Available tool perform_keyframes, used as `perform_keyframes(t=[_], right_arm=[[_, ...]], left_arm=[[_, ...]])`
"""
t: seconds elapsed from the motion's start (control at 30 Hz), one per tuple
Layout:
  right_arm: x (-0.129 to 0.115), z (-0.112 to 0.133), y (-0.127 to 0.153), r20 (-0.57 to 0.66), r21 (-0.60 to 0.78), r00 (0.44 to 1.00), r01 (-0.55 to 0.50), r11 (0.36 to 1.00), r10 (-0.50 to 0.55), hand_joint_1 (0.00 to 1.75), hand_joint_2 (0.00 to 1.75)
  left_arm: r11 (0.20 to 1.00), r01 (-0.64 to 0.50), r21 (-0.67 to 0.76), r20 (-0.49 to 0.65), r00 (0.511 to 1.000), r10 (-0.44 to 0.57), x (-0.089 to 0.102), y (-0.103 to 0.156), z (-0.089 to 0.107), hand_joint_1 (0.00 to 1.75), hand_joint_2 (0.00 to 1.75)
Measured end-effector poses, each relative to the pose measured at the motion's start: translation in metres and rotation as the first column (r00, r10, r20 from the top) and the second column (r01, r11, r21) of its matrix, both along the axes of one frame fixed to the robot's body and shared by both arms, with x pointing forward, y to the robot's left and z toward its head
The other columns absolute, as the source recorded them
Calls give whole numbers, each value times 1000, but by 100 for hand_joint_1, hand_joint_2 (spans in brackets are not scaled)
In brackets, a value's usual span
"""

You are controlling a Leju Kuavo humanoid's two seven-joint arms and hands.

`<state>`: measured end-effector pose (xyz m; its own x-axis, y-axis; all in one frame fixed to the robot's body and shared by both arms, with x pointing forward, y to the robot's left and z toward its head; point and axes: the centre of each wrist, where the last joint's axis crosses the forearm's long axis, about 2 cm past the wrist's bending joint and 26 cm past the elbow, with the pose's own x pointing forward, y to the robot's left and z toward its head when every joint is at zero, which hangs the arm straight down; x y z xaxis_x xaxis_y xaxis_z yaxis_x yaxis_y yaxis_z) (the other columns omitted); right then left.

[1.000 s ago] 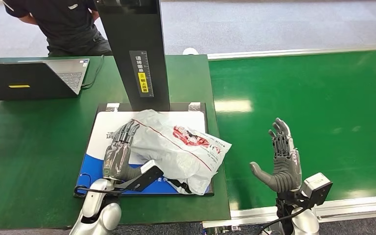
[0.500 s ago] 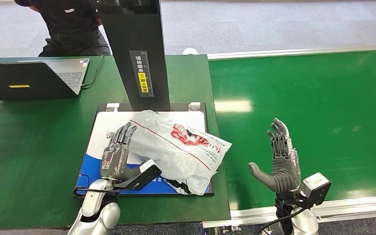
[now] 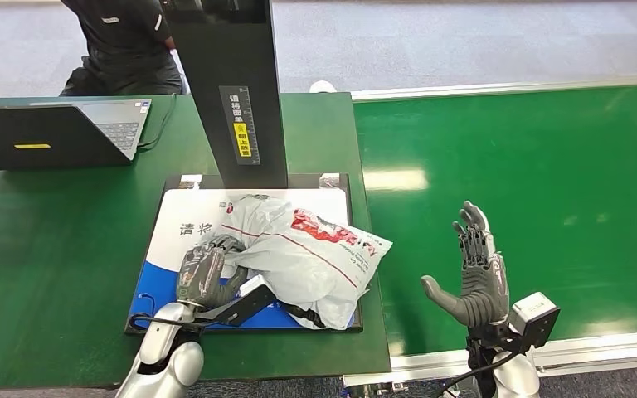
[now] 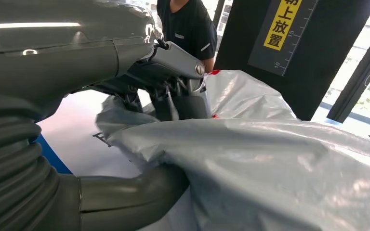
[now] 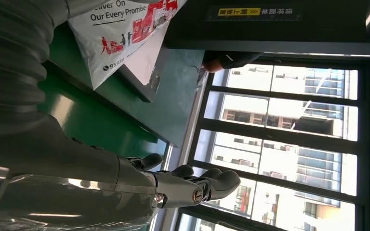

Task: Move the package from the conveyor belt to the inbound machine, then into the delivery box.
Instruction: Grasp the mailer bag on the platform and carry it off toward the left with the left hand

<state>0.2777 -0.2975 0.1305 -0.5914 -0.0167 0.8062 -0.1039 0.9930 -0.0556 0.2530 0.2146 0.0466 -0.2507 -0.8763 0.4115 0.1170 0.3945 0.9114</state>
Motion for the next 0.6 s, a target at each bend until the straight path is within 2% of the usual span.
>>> perform_keyframes(t=[0.2, 0.3, 0.47, 0.6], right_arm=[[0, -2, 0, -7, 1, 1000, 0, 1000, 0, 0, 175], [0, -2, 0, -8, 1, 1000, 0, 1000, 0, 0, 175], [0, -2, 0, -10, 0, 1000, 1, 1000, -1, 0, 175], [-1, -3, 0, -18, 0, 1000, 2, 1000, -2, 0, 175]], left_arm=[[1000, -6, -24, 17, 1000, 6, 0, 1, -2, 175, 175], [999, -40, -32, 38, 998, 41, 0, 4, -3, 175, 175], [984, -176, -26, 130, 975, 178, 4, 18, -1, 175, 175], [951, -310, -18, 251, 919, 304, 8, 38, 0, 175, 175]])
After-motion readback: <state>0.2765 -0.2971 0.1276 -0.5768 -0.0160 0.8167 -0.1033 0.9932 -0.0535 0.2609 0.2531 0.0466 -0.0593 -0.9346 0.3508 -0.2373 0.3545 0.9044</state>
